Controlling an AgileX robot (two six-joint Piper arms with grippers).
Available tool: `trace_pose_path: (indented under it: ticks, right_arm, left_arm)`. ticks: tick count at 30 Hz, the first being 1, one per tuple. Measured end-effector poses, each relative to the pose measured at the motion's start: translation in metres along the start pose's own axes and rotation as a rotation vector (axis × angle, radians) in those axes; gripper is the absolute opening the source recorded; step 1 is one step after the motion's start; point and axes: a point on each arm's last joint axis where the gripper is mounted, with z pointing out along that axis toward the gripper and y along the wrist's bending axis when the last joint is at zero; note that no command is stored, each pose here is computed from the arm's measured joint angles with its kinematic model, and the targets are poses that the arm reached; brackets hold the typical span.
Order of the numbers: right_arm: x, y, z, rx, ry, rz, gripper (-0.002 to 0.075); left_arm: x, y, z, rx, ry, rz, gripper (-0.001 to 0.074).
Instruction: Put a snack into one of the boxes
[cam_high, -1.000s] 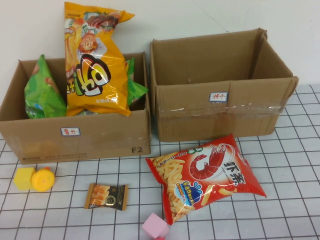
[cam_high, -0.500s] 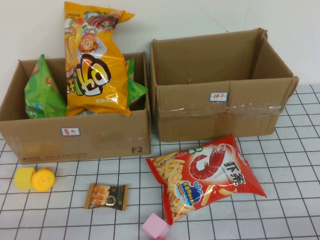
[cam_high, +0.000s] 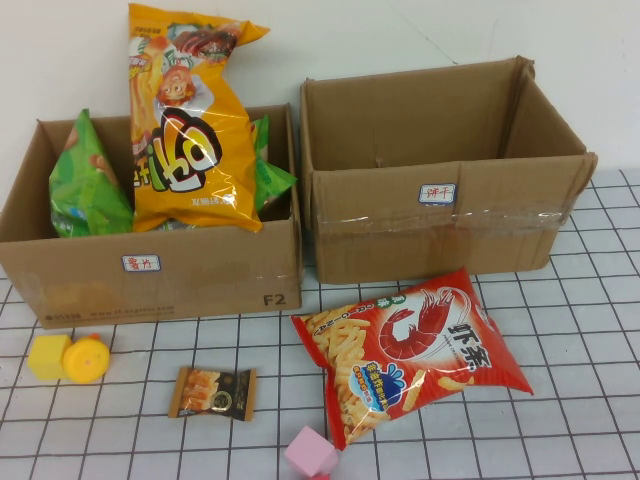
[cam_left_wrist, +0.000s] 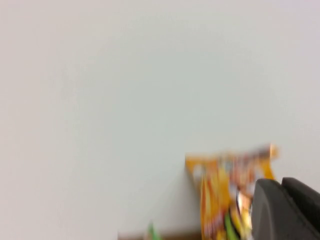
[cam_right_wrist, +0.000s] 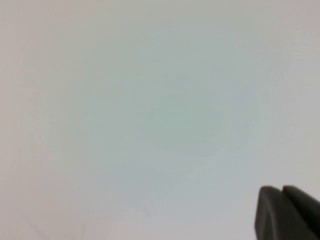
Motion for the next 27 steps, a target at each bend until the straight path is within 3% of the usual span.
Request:
trace_pose_path:
  ticks: [9,16,20,23,27]
  right_arm:
    - [-0.010,0.000,-0.001,0.000,-0.098,-0.016,-0.0001]
    - [-0.036,0.000,0.013,-0.034,0.176,-0.092,-0.0001]
    - [-0.036,-0.001,0.023,-0.044,0.390,-0.092,-0.0001]
    - [-0.013,0.002,0.031,-0.056,0.631,0.009,-0.0001]
    - [0.005,0.006,0.038,-0.058,0.793,0.092,-0.0001]
  left_arm:
    - [-0.016,0.001,-0.001,-0.006,-0.182,-0.026,-0.0001]
    - [-0.052,0.000,0.011,-0.011,0.098,0.005,-0.0001]
    - [-0.065,0.000,0.028,-0.007,0.349,0.045,-0.0001]
    - [-0.058,0.001,0.054,-0.014,0.573,0.011,-0.0001]
    - [-0.038,0.001,0.073,-0.014,0.713,0.009,-0.0001]
